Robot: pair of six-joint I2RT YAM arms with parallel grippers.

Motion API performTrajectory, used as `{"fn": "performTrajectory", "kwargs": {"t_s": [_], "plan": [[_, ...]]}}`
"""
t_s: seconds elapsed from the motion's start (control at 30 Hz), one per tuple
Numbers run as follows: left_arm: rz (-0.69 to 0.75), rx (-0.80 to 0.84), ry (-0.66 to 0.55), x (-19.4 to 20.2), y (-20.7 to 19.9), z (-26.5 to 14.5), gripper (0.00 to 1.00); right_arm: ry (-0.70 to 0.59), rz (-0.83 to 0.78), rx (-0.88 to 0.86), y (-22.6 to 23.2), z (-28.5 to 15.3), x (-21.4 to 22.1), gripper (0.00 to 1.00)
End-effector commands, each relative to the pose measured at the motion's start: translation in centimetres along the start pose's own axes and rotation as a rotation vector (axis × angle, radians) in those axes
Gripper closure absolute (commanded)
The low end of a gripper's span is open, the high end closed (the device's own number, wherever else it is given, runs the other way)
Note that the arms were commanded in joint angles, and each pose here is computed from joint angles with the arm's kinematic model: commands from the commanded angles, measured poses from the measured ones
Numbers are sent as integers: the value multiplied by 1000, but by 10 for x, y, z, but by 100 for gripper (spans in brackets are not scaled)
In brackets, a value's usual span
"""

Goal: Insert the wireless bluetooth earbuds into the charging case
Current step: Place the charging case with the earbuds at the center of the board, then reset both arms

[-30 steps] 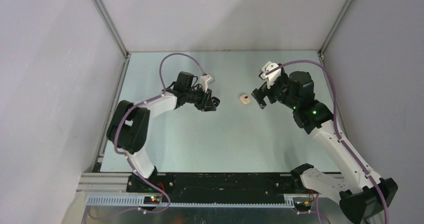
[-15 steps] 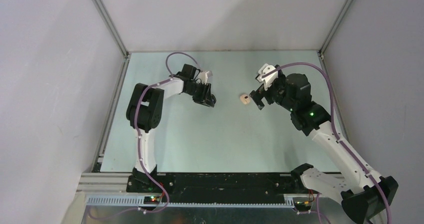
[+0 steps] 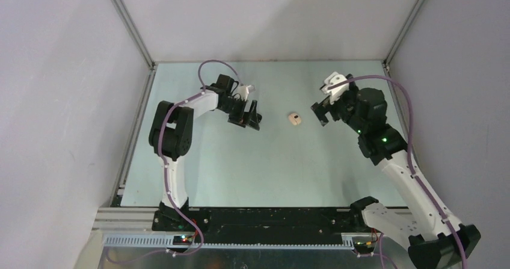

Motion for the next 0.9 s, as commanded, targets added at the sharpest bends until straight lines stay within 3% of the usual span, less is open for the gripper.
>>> {"fn": "performTrajectory", "kwargs": {"t_s": [0.0, 0.17, 0.3, 0.47, 0.67, 0.7, 0.87], "plan": [[119, -99, 67, 26, 13, -37, 1, -15, 20, 105, -23, -31, -7, 1], [210, -78, -64, 31, -19, -102, 1, 24, 96, 201, -26, -68, -2, 0], [299, -164, -243, 34, -46, -172, 1, -80, 210, 292, -27, -105, -17, 0], [402, -401, -670, 51, -92, -277, 1, -292, 270, 324, -18, -150, -40, 0], [591, -690, -1025, 127, -130, -340, 1, -294, 301, 429, -20, -177, -32, 1], [578, -719, -991, 138, -128, -340, 1, -299, 289, 436, -19, -181, -31, 1], [467, -809, -1092, 166, -120, -346, 0, -268, 310, 470, -15, -182, -16, 1]]}}
Point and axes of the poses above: each gripper's point midway between its finger pads, its own z axis out along the fingers, its own y axis along the line the jaws close on, x = y × z, the point moved 6 cm from there along -z, back along the fingers, and after that the axes turned 6 degrees about -z, right-handed, at the moved point
